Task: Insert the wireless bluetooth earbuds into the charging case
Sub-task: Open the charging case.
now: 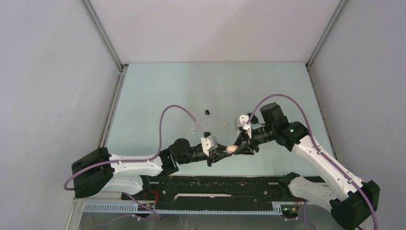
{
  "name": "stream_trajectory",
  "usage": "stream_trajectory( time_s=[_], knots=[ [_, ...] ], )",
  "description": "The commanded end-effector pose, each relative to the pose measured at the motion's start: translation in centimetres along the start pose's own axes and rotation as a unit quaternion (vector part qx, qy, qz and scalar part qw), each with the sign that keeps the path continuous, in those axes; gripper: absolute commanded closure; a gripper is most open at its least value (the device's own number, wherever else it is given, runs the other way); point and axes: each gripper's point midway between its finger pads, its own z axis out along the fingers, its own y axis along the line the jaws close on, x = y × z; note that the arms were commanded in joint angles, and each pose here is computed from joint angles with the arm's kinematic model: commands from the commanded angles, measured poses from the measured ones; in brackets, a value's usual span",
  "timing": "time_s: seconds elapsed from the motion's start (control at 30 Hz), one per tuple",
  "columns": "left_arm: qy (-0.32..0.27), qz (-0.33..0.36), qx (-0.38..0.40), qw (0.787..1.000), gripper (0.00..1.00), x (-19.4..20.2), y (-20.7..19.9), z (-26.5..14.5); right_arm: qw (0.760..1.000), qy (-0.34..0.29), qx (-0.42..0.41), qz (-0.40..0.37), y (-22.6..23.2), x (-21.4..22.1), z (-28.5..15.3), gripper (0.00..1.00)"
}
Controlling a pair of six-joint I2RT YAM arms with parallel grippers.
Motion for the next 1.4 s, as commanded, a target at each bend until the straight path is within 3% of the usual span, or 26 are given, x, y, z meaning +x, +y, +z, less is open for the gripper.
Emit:
stream_trajectory(
  time_s=[0.0, 0.1, 0.2, 1.1, 1.37],
  knots=[
    [-0.045, 0.034, 0.020, 0.998, 0.98, -2.4, -0.5, 0.6, 1.000, -0.017, -0.011, 0.008, 0.0, -0.8, 0.2, 0.56],
    [-0.047, 0.039, 0.025, 0.998, 1.00, -2.1, -0.6, 0.5, 0.999, -0.026, -0.018, 0.024, 0.1, -1.1, 0.3, 0.43],
    [-0.045, 0.039, 0.032, 0.998, 1.00, -1.7, -0.9, 0.4, 0.999, -0.029, -0.022, 0.038, 0.0, -1.2, 0.3, 0.41],
    [-0.043, 0.016, 0.047, 0.998, 1.00, -0.9, -1.5, 0.5, 0.995, -0.075, -0.011, 0.069, -0.9, -3.0, -1.4, 0.46],
    [-0.037, 0.003, 0.027, 0.999, 1.00, -0.3, -0.9, 0.4, 0.988, -0.138, -0.041, 0.064, 0.5, -6.3, -4.8, 0.40]
  ],
)
